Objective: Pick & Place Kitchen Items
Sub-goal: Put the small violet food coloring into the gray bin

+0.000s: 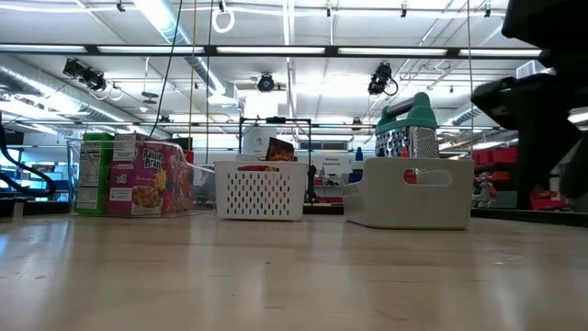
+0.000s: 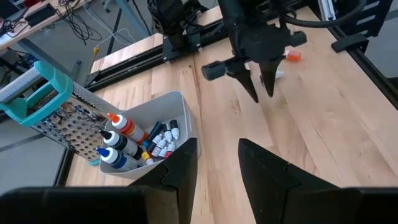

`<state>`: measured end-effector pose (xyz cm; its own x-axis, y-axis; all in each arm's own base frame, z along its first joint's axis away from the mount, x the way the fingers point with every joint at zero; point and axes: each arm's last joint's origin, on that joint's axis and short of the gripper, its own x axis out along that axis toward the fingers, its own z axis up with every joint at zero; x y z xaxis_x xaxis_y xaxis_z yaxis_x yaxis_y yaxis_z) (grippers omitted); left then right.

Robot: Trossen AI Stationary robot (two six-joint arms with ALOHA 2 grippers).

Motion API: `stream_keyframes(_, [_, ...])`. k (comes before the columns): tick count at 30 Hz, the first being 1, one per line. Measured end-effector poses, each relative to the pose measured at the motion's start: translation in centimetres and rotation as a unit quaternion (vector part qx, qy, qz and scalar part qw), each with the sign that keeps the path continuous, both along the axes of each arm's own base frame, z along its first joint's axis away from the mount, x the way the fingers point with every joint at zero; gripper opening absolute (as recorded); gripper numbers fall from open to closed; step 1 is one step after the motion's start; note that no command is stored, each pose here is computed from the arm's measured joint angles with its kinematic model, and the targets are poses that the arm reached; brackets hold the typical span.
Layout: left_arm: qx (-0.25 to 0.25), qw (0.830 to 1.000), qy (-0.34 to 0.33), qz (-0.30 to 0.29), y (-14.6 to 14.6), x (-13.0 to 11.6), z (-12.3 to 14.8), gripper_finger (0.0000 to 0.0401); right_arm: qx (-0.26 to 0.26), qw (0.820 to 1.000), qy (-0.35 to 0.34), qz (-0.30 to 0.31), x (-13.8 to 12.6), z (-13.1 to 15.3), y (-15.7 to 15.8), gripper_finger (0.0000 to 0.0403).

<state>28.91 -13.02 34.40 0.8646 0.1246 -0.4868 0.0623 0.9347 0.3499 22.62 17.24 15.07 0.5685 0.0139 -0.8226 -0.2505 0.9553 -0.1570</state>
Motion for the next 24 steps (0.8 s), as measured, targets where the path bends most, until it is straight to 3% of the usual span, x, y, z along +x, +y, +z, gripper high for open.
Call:
stream_keyframes(4, [0.000, 1.000, 0.000, 0.000, 0.0, 0.0, 0.0, 0.0126, 0.063, 0.995, 0.052, -0.063, -0.7, 1.2, -0.4, 0.0170])
stream_keyframes(6, [0.000, 1.000, 0.000, 0.000, 0.0, 0.0, 0.0, 0.0126, 0.112, 0.983, 0.091, -0.111, -1.1, 1.4, -0.5, 0.0181])
stream_keyframes(11, [-0.002, 1.000, -0.003, 0.000, 0.0, 0.0, 0.1, 0.0126, 0.234, 0.913, 0.205, -0.265, -2.1, 1.3, -0.4, 0.0187])
stream_keyframes(18, [-0.002, 1.000, -0.004, 0.000, 0.0, 0.0, 0.1, 0.0126, 0.256, 0.847, 0.222, -0.410, -2.5, 0.9, -0.6, 0.0174])
stream_keyframes(24, [-0.002, 1.000, -0.004, 0.000, 0.0, 0.0, 0.1, 0.0126, 0.282, 0.825, 0.202, -0.446, -2.2, 1.0, -0.4, 0.0164])
